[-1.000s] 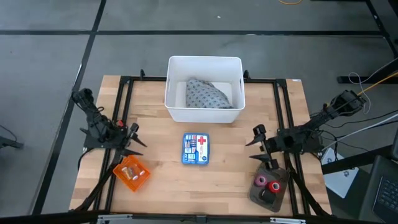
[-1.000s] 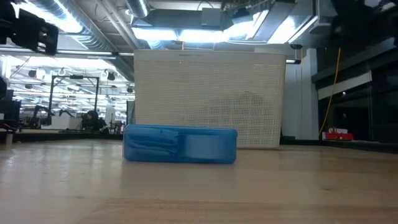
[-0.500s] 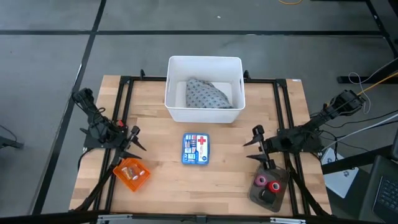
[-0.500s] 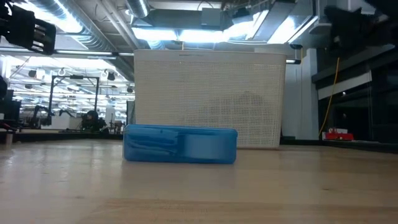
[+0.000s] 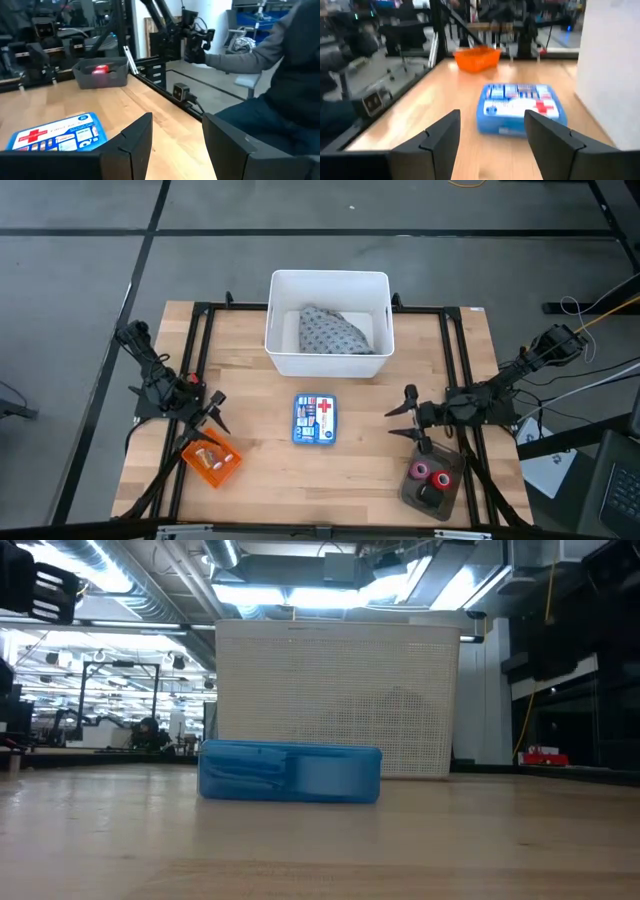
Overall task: Pick & place medical supplies in basket/bin
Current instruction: Return to Home Position
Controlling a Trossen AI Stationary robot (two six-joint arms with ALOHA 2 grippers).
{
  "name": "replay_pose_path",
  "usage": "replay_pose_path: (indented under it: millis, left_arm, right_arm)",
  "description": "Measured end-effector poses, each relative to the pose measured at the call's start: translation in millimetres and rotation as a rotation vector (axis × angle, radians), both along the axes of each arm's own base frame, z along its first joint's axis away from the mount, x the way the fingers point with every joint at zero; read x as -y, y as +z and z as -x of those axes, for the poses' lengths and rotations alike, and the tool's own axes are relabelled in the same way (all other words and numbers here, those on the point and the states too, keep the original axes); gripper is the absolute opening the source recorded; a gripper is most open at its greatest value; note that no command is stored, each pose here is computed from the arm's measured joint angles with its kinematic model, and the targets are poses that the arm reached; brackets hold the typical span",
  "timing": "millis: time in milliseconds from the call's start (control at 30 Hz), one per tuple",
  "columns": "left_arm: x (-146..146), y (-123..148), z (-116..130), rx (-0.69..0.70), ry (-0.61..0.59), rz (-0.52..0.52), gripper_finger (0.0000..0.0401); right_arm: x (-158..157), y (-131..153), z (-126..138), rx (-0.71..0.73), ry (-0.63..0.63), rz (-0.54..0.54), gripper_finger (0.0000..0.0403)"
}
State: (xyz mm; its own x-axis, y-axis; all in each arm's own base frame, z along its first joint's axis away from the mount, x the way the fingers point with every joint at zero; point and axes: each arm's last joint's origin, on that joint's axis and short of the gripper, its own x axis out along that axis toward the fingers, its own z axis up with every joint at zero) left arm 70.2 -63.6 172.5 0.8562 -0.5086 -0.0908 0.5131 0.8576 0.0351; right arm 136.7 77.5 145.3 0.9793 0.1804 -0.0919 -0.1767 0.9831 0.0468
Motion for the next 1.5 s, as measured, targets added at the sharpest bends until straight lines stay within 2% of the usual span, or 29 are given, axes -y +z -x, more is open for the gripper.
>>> replay_pose_path:
  millis: [133, 333, 500, 667, 800, 867, 933, 1000, 1133, 1500]
  left_arm:
    - [-0.3, -1.4, -0.6, -0.021, 0.023, 0.005, 0.0169]
    - [5.8, -7.0, -0.4, -0.020, -0.137, -0.121, 0.0167]
    - [8.0, -7.6, -1.4, -0.041, -0.160, -0.104, 0.0166]
    - [9.0, -5.4, -1.1, -0.049, -0.184, -0.035, 0.0167]
    - [9.8, -5.6, -0.5, -0.052, -0.220, -0.036, 0.0166]
    - [10.1, -5.5, -0.2, -0.059, -0.234, -0.025, 0.0166]
    - [10.7, -5.6, 0.4, -0.067, -0.262, -0.017, 0.0168]
    - [11.2, -5.6, 1.0, -0.067, -0.289, -0.018, 0.0170]
    - [11.5, -5.6, 1.3, -0.054, -0.305, -0.033, 0.0171]
    - [11.3, -5.7, 1.4, -0.042, -0.307, -0.061, 0.0169]
  right_arm:
    - [-0.8, -6.8, 1.1, -0.065, 0.042, 0.024, 0.0220]
    - [-0.8, -14.5, 2.7, -0.150, 0.063, 0.007, 0.0220]
    - [0.5, -18.0, 3.3, -0.182, 0.033, 0.018, 0.0220]
    - [-0.8, -11.2, 2.0, -0.120, 0.049, -0.015, 0.0220]
    - [-0.2, 4.5, 4.0, 0.015, 0.087, 0.019, 0.0220]
    - [0.6, 17.3, 8.7, 0.117, 0.161, 0.034, 0.0220]
    - [0.3, 25.7, 14.9, 0.185, 0.286, 0.051, 0.0220]
    - [2.0, 25.3, 19.9, 0.157, 0.334, 0.046, 0.0220]
    - [9.5, 21.4, 27.3, 0.065, 0.258, -0.007, 0.0220]
    - [23.3, 22.5, 49.2, 0.078, 0.284, -0.016, 0.0220]
